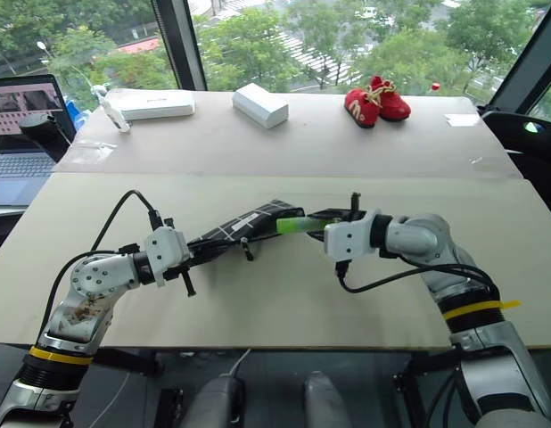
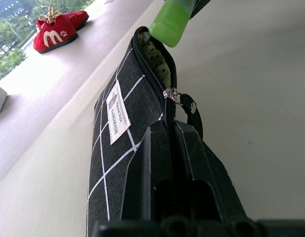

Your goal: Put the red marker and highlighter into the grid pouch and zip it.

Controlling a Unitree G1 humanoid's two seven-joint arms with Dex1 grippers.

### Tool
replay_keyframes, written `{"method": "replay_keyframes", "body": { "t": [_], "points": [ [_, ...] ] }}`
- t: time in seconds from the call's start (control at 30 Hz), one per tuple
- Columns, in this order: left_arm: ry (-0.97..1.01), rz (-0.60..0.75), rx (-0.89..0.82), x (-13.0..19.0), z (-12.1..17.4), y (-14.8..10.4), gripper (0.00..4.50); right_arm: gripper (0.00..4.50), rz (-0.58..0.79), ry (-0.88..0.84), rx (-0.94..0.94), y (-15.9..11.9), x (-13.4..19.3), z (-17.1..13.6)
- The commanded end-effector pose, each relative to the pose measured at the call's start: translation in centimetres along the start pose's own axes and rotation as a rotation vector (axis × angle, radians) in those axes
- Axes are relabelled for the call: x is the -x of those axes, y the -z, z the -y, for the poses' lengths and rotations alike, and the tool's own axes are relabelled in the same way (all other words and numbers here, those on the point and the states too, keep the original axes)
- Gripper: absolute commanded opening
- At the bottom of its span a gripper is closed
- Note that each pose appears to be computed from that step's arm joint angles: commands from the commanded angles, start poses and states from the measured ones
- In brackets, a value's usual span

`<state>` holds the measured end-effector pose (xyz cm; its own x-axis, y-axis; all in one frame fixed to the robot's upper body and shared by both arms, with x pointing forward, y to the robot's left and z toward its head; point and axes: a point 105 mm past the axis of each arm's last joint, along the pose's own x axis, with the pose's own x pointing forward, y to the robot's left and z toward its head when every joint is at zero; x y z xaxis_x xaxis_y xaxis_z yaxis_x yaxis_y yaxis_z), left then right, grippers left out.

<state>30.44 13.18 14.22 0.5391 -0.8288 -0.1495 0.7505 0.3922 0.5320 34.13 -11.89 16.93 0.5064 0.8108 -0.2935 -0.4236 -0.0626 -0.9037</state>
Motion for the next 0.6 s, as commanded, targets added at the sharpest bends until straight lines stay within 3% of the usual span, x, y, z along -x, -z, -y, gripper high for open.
{"method": "replay_keyframes", "body": {
  "t": [0.03,0.37,0.6],
  "points": [
    [0.004,0.046,-0.032,-0.3,-0.3,-1.5,0.00,1.06,0.019,0.022,0.075,-0.6,-0.6,1.1],
    [0.018,0.053,-0.034,-0.6,-0.2,-1.6,0.00,1.06,0.076,-0.010,0.117,-1.8,-3.6,1.6],
    [0.017,0.053,-0.033,-0.6,-0.2,-1.6,0.00,1.06,0.177,-0.049,0.143,-4.4,-6.4,1.0]
  ]
}}
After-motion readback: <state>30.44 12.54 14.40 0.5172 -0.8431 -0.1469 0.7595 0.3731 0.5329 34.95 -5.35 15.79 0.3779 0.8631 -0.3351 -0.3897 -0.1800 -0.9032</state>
